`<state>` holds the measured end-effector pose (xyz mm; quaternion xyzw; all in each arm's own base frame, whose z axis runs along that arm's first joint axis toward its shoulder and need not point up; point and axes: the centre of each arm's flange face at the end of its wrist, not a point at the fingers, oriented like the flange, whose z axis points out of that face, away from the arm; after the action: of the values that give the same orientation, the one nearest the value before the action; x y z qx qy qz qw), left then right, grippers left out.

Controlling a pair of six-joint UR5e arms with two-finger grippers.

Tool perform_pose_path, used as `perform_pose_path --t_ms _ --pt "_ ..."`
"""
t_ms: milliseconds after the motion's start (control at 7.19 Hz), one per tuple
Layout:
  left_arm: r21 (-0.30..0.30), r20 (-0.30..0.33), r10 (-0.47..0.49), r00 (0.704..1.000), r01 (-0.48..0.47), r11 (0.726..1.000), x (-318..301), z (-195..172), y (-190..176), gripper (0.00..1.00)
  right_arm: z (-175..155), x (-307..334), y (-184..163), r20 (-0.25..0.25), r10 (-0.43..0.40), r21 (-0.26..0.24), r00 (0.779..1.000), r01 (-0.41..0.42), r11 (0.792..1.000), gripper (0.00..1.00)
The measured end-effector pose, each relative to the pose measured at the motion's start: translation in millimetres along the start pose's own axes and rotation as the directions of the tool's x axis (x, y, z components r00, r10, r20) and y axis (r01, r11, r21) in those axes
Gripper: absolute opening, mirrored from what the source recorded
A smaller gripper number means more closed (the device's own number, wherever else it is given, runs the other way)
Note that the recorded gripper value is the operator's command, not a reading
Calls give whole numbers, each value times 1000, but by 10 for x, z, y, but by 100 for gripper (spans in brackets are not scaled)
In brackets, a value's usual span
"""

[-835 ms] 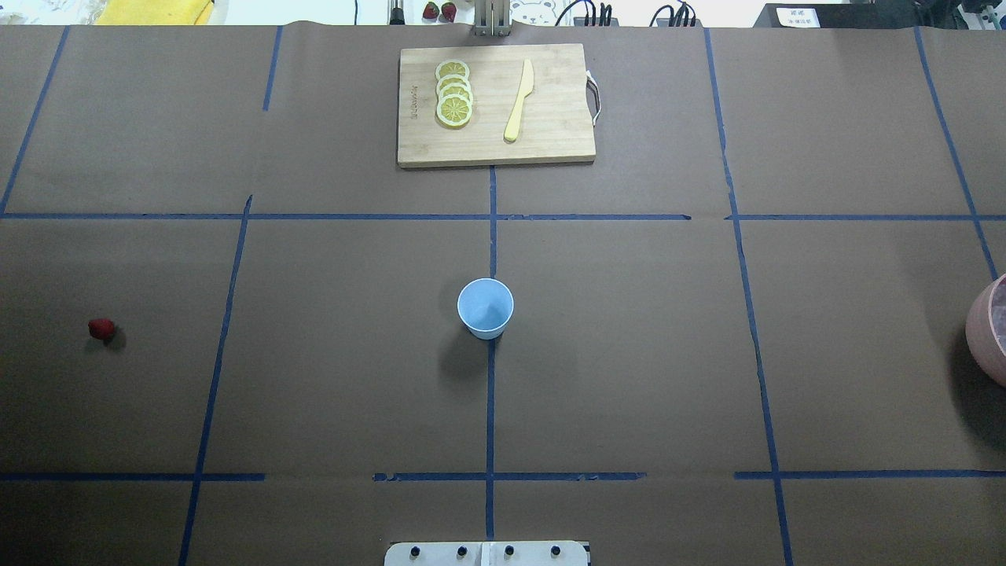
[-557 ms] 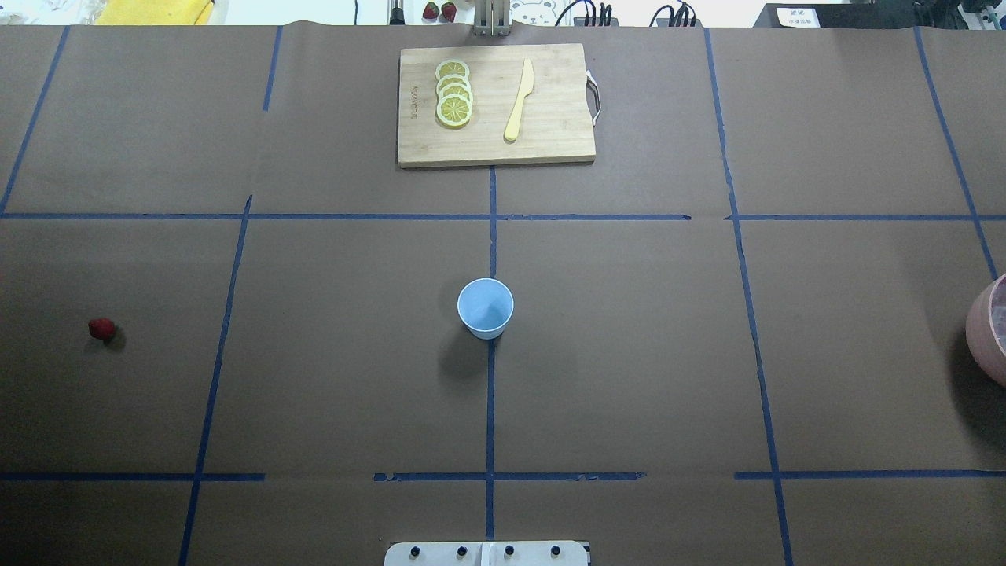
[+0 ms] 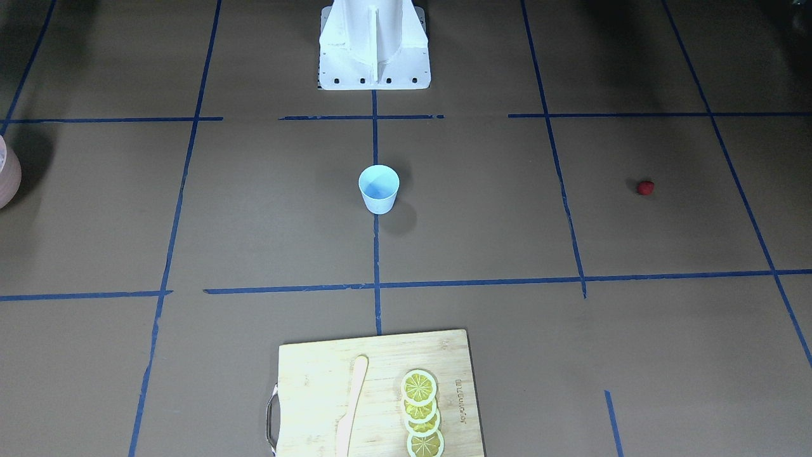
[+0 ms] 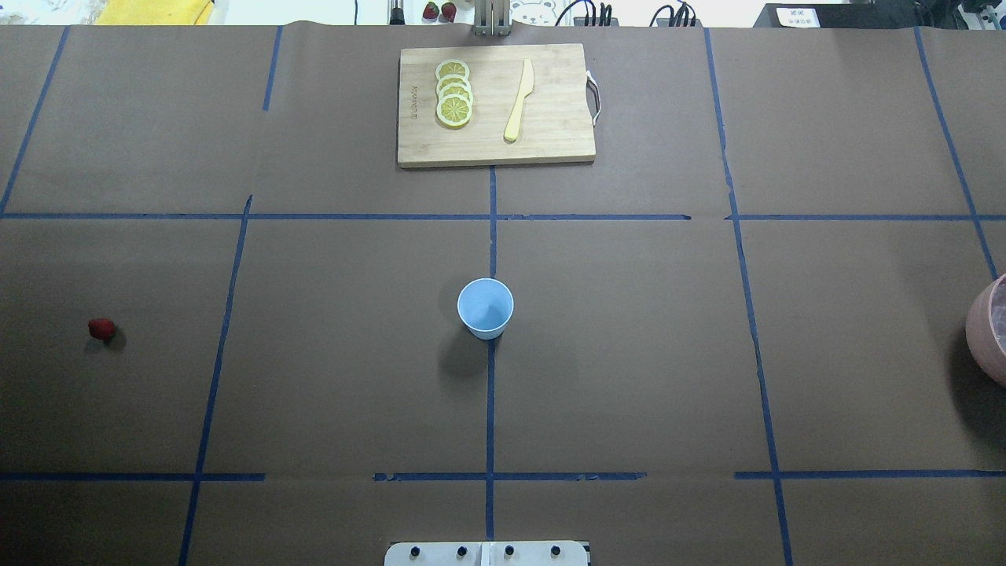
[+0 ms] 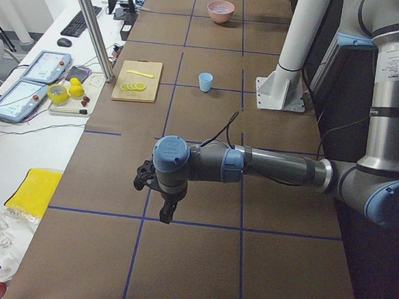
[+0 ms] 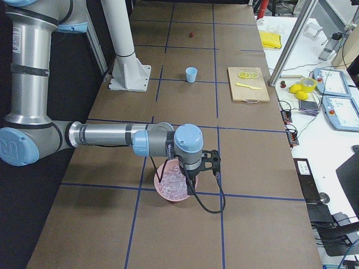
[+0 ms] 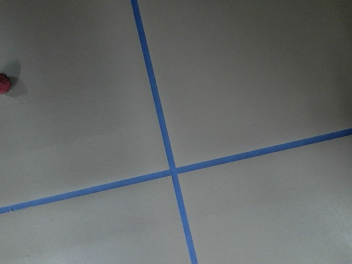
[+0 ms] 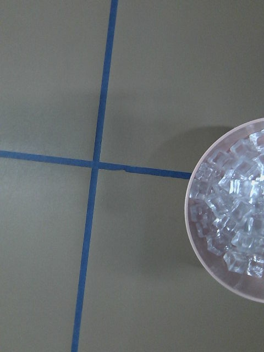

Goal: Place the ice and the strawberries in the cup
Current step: 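Grasp an ice cube from the pink bowl with the right gripper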

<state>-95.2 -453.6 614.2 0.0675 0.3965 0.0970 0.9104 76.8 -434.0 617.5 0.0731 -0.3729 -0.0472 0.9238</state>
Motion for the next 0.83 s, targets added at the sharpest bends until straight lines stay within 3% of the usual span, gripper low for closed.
perform_pose_path --t_ms 417,835 --pt "1 0 0 1000 0 1000 3 -1 6 100 298 -328 -37 13 -125 -10 992 126 992 98" --pt "4 1 4 1000 -4 1000 12 -15 -18 100 601 -430 203 16 -103 -48 995 104 993 94"
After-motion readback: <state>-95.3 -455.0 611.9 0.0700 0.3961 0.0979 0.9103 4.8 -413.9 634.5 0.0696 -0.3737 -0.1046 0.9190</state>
